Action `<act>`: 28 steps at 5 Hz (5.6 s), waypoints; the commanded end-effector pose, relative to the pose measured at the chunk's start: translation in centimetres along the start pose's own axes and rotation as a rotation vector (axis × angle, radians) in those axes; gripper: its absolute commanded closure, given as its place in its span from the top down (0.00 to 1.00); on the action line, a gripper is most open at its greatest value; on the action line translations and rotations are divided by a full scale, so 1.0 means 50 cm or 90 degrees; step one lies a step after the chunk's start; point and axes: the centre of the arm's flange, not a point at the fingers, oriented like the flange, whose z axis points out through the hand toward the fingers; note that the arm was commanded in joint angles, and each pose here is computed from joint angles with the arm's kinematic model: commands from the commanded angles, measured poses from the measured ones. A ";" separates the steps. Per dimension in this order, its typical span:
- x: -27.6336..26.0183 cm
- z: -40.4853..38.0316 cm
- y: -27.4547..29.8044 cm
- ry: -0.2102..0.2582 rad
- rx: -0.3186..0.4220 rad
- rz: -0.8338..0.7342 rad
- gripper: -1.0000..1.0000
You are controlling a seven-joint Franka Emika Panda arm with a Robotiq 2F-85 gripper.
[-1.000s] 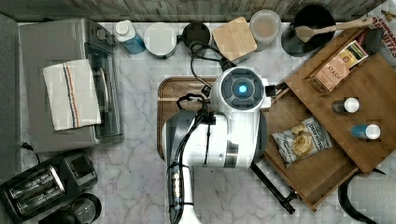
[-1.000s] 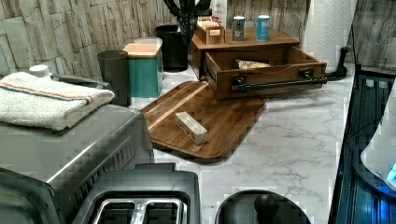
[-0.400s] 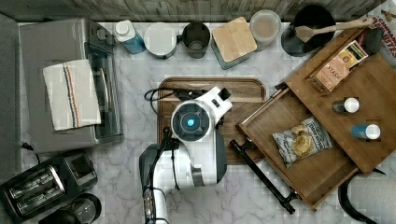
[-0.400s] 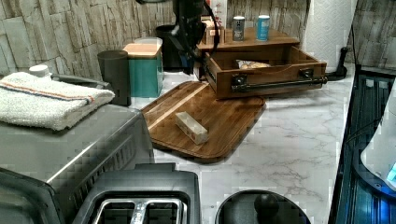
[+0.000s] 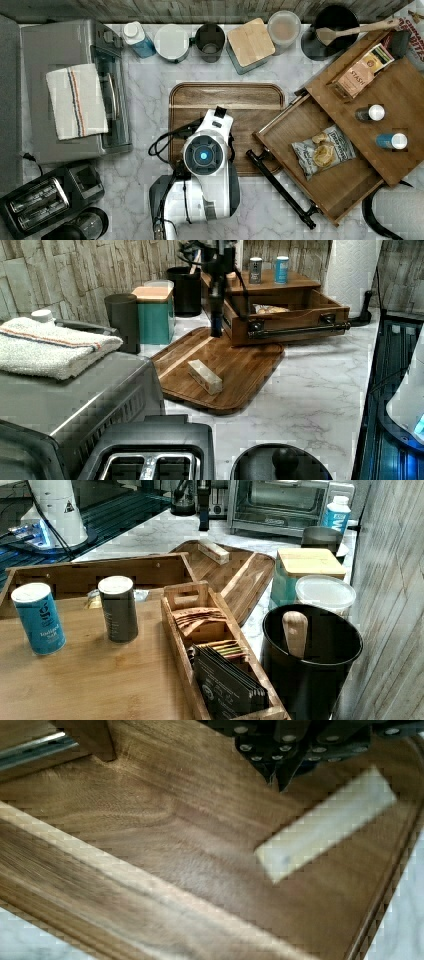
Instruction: Close the drawer.
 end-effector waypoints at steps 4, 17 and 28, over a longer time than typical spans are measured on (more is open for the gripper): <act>-0.192 0.080 0.062 -0.023 0.058 0.030 0.00; -0.361 -0.002 0.633 0.041 -0.106 -0.187 0.00; -0.295 -0.036 0.700 0.099 -0.249 -0.185 0.00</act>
